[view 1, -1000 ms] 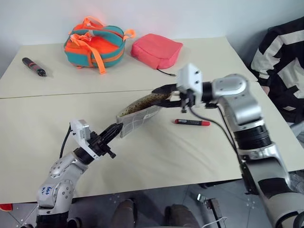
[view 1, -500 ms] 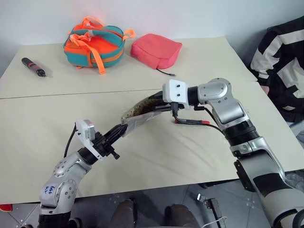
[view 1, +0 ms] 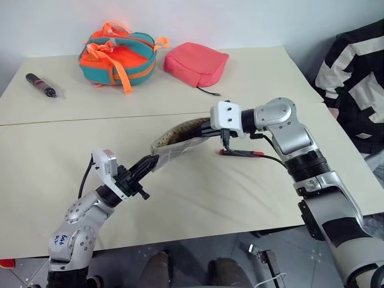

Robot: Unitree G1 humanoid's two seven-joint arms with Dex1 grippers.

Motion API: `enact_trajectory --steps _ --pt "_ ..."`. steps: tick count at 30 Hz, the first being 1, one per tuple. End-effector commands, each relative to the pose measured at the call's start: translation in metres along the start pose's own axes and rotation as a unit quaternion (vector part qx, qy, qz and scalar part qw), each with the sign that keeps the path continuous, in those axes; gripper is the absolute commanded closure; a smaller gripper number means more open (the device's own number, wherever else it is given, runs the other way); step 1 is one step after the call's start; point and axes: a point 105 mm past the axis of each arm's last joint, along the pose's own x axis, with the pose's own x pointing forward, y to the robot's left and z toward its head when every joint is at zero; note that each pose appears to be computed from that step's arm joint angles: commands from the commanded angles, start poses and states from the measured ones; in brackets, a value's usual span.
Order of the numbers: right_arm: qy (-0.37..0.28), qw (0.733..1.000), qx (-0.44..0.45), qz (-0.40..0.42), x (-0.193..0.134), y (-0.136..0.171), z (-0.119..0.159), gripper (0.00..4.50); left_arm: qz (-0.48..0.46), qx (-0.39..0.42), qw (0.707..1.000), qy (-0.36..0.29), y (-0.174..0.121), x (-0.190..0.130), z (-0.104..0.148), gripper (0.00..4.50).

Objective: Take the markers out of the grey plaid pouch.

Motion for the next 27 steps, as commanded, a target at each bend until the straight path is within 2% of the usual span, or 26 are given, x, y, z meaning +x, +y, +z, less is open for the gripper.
enact_trajectory --steps 1,4,9,15,17,20,25,27 --pt "0.004 0.999 -0.040 -0.002 -0.001 -0.002 0.007 4.14 -0.021 0.010 1.000 -0.021 -0.009 0.005 0.013 4.50" --pt "0.013 0.998 -0.060 0.005 0.006 -0.001 0.006 4.14 -0.033 0.007 0.999 -0.015 -0.011 0.006 0.011 4.50" --pt "0.029 0.988 -0.144 0.039 0.036 0.009 0.015 4.14 -0.064 -0.023 0.998 -0.009 -0.020 0.010 0.010 4.50" --pt "0.066 0.985 -0.142 0.076 0.049 0.004 0.019 4.14 -0.095 -0.100 0.990 -0.010 -0.029 0.011 0.011 4.50" --pt "0.057 0.988 -0.123 0.079 0.051 0.003 0.023 4.14 -0.101 -0.125 0.987 -0.013 -0.030 0.010 0.012 4.50" --pt "0.061 0.987 -0.110 0.095 0.052 0.008 0.020 3.59 -0.102 -0.152 0.983 -0.030 -0.029 0.008 0.019 4.50" --pt "0.075 0.979 -0.114 0.150 0.043 0.032 0.011 1.95 -0.100 -0.191 0.976 -0.015 -0.028 -0.005 0.011 4.50" --pt "0.062 0.981 -0.112 0.147 0.044 0.032 0.017 1.95 -0.107 -0.206 0.973 -0.016 -0.031 -0.009 0.011 4.50"
